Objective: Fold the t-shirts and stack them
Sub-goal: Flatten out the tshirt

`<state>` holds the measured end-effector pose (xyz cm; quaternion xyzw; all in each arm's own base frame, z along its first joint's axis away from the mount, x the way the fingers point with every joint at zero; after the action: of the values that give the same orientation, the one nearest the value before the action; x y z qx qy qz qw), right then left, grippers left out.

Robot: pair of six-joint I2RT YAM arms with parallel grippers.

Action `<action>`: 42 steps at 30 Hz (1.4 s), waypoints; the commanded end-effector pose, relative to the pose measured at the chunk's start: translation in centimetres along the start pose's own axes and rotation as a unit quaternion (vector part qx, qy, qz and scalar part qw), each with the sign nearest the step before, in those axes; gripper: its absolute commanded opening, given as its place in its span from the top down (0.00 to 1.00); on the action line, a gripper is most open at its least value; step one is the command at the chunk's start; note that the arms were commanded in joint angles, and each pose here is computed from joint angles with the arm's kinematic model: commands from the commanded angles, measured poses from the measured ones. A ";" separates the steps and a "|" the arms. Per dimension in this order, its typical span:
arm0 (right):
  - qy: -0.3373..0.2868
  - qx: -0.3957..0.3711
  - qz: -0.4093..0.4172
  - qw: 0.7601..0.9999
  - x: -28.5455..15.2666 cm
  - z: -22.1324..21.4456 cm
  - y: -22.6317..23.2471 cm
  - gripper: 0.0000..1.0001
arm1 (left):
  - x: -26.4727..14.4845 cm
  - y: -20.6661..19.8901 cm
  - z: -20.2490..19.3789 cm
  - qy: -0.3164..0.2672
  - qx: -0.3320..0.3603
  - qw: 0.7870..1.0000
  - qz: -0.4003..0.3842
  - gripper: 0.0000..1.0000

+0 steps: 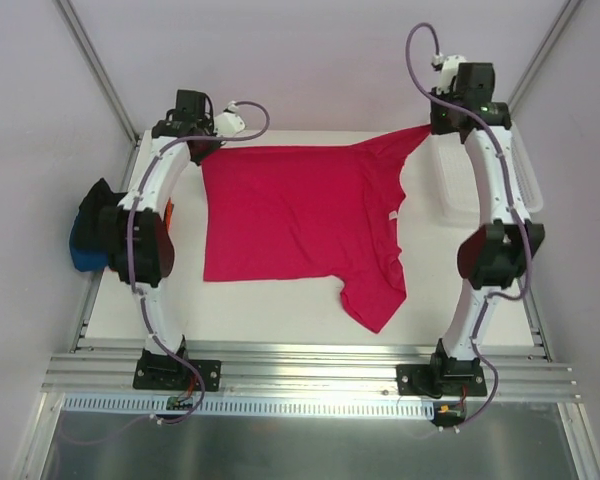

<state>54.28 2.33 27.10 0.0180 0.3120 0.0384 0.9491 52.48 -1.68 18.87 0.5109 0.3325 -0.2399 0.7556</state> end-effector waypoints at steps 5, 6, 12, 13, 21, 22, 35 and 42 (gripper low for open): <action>-0.202 0.027 -0.030 0.979 -24.2 6.9 0.7 1.00 | -20.2 3.3 2.5 -0.129 -0.021 0.980 0.149 1.00; -0.205 0.025 -0.035 0.978 -25.4 6.3 0.6 1.00 | -21.3 3.0 2.4 -0.135 -0.023 0.978 0.156 1.00; -0.251 -0.001 -0.038 0.967 -35.3 2.2 0.5 1.00 | -29.6 1.7 2.2 -0.187 -0.036 0.957 0.218 1.00; -0.259 0.001 -0.048 0.965 -36.5 1.9 0.1 1.00 | -31.6 1.3 2.1 -0.199 -0.035 0.951 0.234 1.00; -0.362 0.006 -0.175 0.916 -46.4 1.2 -4.1 1.00 | -37.8 0.9 0.8 -0.203 -0.001 0.929 0.309 1.00; -0.367 0.005 -0.184 0.912 -46.8 1.3 -4.3 1.00 | -38.1 1.2 0.9 -0.204 0.001 0.927 0.314 1.00; -0.162 -0.037 -0.104 0.981 -27.0 4.6 -4.1 1.00 | -23.3 1.9 1.0 -0.125 0.065 0.974 0.179 1.00; -0.014 -0.086 -0.042 0.995 -5.6 3.4 -2.5 1.00 | -9.2 4.8 1.6 -0.077 0.064 0.991 0.089 1.00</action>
<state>49.51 -1.91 35.84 -0.0432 0.2652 -0.0009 0.9632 47.14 -2.75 28.18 0.5468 0.2132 -0.2542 0.7688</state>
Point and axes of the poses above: each gripper's point midway between its finger pads, its own x axis out along the fingers, its own y axis along the line the jaws close on, z = x × y, the point moved 1 cm from there along -x, back along the fingers, and after that the axes turned 13 degrees about x, right-handed, at the moved point
